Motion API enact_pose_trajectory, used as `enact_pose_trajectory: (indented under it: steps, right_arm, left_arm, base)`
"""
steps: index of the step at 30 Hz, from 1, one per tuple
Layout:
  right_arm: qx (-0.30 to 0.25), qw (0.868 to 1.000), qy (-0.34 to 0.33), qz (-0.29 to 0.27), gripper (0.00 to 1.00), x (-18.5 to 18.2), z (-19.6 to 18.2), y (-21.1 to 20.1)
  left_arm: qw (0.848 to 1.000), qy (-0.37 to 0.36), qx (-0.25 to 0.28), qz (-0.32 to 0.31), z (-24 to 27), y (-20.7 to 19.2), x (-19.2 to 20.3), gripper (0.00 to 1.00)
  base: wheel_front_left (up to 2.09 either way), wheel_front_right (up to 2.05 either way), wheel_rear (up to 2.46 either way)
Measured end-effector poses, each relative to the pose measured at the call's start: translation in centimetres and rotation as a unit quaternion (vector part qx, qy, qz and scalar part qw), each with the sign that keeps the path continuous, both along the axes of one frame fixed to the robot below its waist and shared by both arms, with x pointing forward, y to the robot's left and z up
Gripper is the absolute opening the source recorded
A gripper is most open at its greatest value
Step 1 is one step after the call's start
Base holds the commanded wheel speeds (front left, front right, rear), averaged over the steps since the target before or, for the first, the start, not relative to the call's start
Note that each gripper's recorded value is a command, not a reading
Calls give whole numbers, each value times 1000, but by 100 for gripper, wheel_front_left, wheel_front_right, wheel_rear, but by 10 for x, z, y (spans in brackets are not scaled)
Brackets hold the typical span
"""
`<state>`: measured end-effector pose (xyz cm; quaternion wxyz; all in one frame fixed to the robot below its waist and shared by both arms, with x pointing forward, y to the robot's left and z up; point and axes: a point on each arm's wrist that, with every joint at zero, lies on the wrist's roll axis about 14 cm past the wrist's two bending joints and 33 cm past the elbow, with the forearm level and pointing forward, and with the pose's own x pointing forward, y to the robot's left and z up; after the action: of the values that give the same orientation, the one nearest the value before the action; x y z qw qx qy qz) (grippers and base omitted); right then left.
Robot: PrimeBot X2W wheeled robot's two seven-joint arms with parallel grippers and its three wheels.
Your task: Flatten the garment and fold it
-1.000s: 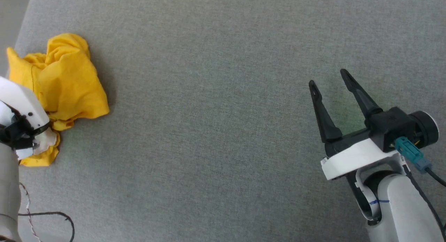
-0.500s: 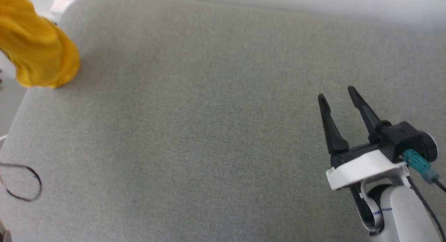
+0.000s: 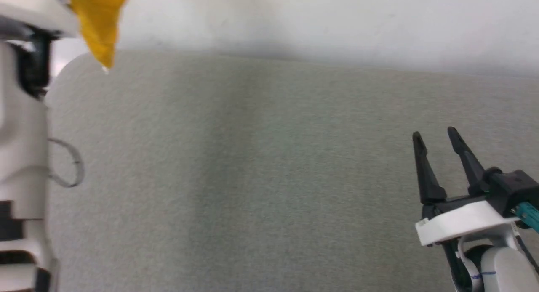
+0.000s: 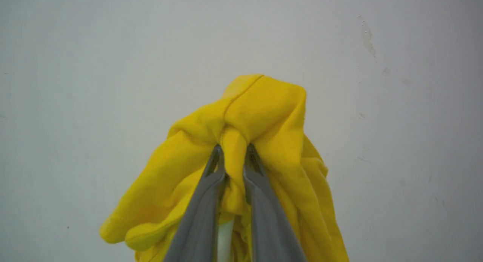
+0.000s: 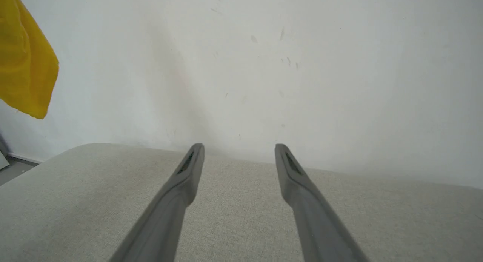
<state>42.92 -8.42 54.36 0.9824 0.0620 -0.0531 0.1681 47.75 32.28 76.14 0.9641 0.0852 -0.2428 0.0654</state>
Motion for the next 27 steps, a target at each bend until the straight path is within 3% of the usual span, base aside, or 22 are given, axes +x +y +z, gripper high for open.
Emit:
enact_pose_trajectory:
  steps: [4, 11, 15, 19, 22, 24, 25, 26, 27]
  right_arm:
    - [-2, 999, -5, -40, 100, -9, 6, -30]
    - [0, 994, -3, -107, 100, -30, 8, -78]
    - [0, 989, 2, -145, 100, -41, 5, -105]
    - [1, 986, 11, -166, 100, -49, -1, -119]
    - [2, 984, 20, -176, 100, -52, -9, -125]
    - [1, 983, 30, -181, 100, -52, -15, -129]
    - [0, 983, 33, -183, 100, -52, -18, -130]
    - [0, 982, 36, -184, 100, -52, -21, -130]
    - [0, 982, 39, -184, 100, -52, -23, -130]
  left_arm:
    - [994, -2, -28, -106, -3, -79, 15, 0]
    - [963, 30, -89, -253, -37, -201, 9, 0]
    - [941, 124, -123, -290, -112, -249, 0, 0]
    - [912, 270, -146, -273, -228, -266, -22, 0]
    - [886, 357, -143, -259, -298, -273, -50, 9]
    - [871, 388, -141, -266, -324, -283, -67, 24]
    - [866, 396, -139, -272, -331, -289, -73, 43]
    - [863, 399, -141, -276, -334, -293, -76, 84]
    - [862, 398, -142, -279, -336, -296, -78, 100]
  base:
    - [0, 0, 0]
    - [0, 0, 0]
    - [0, 0, 0]
    - [0, 0, 0]
    - [0, 0, 0]
    - [0, 0, 0]
    - [0, 0, 0]
    - [0, 0, 0]
    - [0, 0, 0]
